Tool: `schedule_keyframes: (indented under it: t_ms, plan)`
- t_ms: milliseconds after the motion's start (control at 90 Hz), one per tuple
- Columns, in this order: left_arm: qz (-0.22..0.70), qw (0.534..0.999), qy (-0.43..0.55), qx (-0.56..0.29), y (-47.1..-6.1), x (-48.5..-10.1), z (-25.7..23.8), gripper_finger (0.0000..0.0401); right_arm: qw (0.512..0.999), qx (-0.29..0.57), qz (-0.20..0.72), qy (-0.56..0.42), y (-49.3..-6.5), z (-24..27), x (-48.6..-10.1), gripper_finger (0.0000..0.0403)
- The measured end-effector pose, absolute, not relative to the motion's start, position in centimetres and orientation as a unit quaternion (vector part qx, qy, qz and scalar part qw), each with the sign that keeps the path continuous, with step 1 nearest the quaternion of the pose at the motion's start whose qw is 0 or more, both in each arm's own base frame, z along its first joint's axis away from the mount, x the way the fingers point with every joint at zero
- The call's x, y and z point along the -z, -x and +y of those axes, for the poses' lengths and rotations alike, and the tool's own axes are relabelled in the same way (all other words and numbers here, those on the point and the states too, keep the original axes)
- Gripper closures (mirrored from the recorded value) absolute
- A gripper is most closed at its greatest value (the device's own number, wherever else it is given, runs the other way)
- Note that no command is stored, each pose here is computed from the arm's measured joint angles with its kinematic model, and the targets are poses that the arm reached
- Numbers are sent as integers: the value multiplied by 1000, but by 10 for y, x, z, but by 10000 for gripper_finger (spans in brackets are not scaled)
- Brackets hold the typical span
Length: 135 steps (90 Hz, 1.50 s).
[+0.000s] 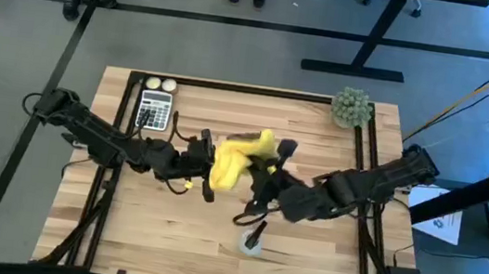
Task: Apply microfiber cloth
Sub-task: Wipe the back screen of the black cellphone using a yellow microfiber cloth
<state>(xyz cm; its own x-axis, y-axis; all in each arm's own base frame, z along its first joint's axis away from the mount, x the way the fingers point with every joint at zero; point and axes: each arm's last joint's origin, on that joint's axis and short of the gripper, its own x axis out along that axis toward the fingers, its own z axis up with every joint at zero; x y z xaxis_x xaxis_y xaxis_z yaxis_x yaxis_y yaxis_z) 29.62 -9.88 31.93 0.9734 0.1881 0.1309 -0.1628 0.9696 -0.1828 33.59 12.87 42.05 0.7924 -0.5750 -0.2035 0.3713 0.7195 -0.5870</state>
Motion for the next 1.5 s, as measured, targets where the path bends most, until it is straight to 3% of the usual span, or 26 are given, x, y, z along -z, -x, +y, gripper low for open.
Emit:
schedule_keyframes:
  t_ms: [333, 767, 1011, 1267, 1500]
  plan:
    - [-53, 992, 81, -81, -297, -313, -101, 384, 909, 276, 181, 255, -334, 128, -429, 402]
    - [-54, 991, 84, -90, -297, -311, -102, 383, 924, 216, 246, 198, -339, 137, -368, 402]
    - [-58, 989, 84, -105, -295, -313, -105, 383, 921, 199, 255, 219, -322, 156, -368, 402]
    - [-70, 988, 85, -111, -294, -318, -106, 383, 928, 178, 226, 235, -285, 180, -401, 402]
    - [-84, 983, 113, -117, -293, -320, -105, 383, 932, 131, 245, 234, -304, 195, -381, 402]
